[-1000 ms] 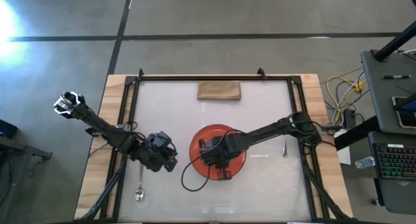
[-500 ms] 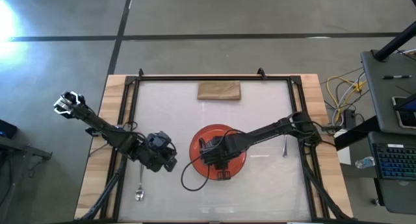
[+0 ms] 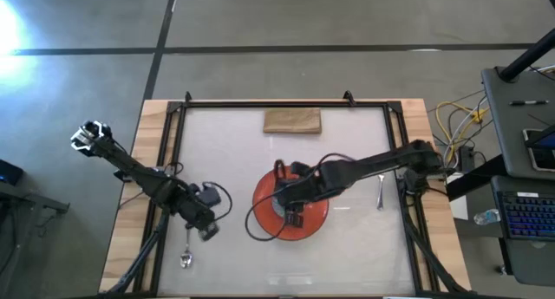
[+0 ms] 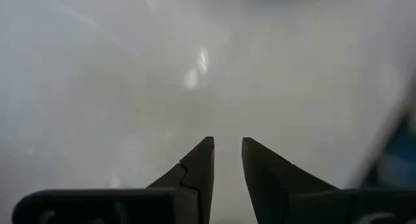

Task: Set table place
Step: Put the bowl on top of the orange plate, then put the spoon into the bowl

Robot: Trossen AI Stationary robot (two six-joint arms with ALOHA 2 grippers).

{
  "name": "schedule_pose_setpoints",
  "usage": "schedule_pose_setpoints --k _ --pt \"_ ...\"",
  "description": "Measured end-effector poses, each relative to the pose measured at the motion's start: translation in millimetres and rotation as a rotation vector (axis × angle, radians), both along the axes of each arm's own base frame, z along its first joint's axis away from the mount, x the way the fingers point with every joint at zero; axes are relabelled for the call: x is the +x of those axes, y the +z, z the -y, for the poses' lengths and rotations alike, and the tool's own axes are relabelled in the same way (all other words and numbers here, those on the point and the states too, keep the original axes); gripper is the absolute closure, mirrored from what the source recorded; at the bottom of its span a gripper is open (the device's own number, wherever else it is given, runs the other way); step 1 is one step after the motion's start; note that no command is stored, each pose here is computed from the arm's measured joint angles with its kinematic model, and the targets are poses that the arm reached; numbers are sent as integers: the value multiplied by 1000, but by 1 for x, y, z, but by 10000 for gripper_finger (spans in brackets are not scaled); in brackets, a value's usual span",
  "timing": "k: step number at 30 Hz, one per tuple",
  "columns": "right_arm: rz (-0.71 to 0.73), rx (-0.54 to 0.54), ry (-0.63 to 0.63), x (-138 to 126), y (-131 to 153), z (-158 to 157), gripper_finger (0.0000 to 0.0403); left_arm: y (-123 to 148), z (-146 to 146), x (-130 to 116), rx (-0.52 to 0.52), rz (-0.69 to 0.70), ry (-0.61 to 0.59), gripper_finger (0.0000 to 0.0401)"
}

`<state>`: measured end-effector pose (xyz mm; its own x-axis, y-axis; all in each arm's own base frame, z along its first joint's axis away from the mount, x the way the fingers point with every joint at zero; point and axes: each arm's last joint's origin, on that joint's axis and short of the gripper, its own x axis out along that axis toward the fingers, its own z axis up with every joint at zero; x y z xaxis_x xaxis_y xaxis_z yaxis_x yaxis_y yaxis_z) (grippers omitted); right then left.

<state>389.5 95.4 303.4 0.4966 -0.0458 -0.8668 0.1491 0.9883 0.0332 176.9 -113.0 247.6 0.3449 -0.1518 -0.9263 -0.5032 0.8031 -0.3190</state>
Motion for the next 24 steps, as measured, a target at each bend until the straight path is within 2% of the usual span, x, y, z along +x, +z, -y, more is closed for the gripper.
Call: schedule_pose_setpoints --k 3,7,11,13,16,19,22,24 --pt "64 -4 -61 -11 20 4 301 7 5 -4 -82 -95 -313 335" --pt "103 -8 -120 -20 34 8 305 8 13 -6 -78 -135 -519 335" --pt "85 3 -155 -23 33 8 308 -4 31 -14 -126 -150 -882 335" --pt "62 8 -172 -24 31 7 307 -11 40 -19 -114 -169 -1007 335" --pt "26 7 -181 -27 26 2 308 -21 53 -28 -39 -173 -1209 335" --pt "9 15 -197 -28 21 -1 310 -31 61 -33 145 -165 -1383 335" --pt "4 24 -211 -29 19 -4 308 -41 63 -32 335 -170 -1450 335" --pt "0 31 -223 -30 18 -5 308 -48 63 -31 358 -193 -1490 335"
